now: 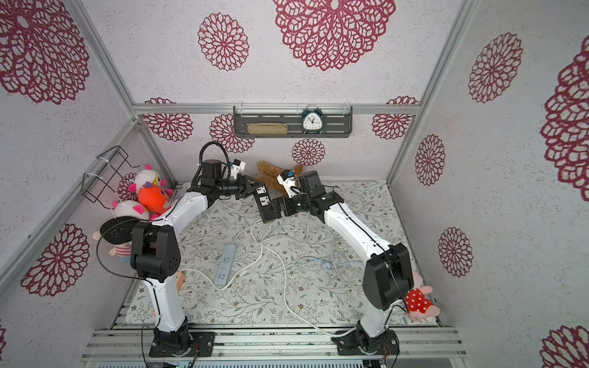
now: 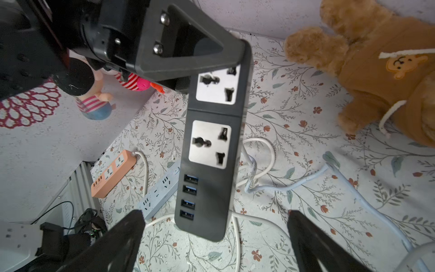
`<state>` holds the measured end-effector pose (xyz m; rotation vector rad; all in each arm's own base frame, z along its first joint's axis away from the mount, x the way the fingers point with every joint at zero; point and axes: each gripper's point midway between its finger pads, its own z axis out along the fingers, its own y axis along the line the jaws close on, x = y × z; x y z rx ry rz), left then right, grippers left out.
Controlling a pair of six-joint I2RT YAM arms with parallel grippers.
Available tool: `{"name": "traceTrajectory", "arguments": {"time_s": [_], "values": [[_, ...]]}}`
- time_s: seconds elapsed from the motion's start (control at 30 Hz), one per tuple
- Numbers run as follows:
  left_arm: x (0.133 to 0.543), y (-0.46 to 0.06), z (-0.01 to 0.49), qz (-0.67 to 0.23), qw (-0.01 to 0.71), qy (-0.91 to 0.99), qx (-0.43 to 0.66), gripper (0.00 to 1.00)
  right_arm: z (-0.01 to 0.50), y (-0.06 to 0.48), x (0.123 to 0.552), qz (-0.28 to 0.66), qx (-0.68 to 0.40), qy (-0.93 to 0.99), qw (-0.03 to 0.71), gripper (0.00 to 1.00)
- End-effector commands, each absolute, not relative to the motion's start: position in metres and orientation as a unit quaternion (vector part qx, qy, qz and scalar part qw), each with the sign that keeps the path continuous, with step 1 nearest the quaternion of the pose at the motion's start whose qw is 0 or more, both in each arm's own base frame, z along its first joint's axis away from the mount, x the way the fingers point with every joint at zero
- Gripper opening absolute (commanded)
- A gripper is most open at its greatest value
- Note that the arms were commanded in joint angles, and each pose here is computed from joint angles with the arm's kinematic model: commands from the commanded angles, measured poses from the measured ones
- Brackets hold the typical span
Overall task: Unwrap the cord wrapped around the power strip
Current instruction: Adjust the power strip.
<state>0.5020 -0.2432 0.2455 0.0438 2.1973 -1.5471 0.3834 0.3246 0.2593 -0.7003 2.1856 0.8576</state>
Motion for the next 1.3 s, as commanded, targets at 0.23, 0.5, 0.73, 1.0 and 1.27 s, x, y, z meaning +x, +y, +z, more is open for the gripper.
{"name": "traceTrajectory", "arguments": {"time_s": [0.23,0.5,0.73,1.0,1.27], "values": [[0.502,-0.248,0.254,-0.557,0.236,0.796,0.024,0.00,0.224,0.343,0.379,0.242,-0.292,0.863,0.334,0.87],[0.500,-0.247,0.253,-0.555,0.240,0.796,0.024,0.01,0.231,0.339,0.385,0.233,-0.274,0.855,0.373,0.40],[0.500,-0.243,0.255,-0.557,0.250,0.792,0.012,0.42,0.240,0.335,0.386,0.228,-0.276,0.839,0.410,0.24],[0.496,-0.187,0.265,-0.392,0.365,0.837,-0.110,0.89,0.257,0.313,0.410,0.142,-0.265,0.806,0.510,0.00],[0.463,-0.192,0.269,-0.440,0.389,0.771,-0.245,0.88,0.256,0.295,0.432,-0.124,-0.332,0.719,0.598,0.00]]}}
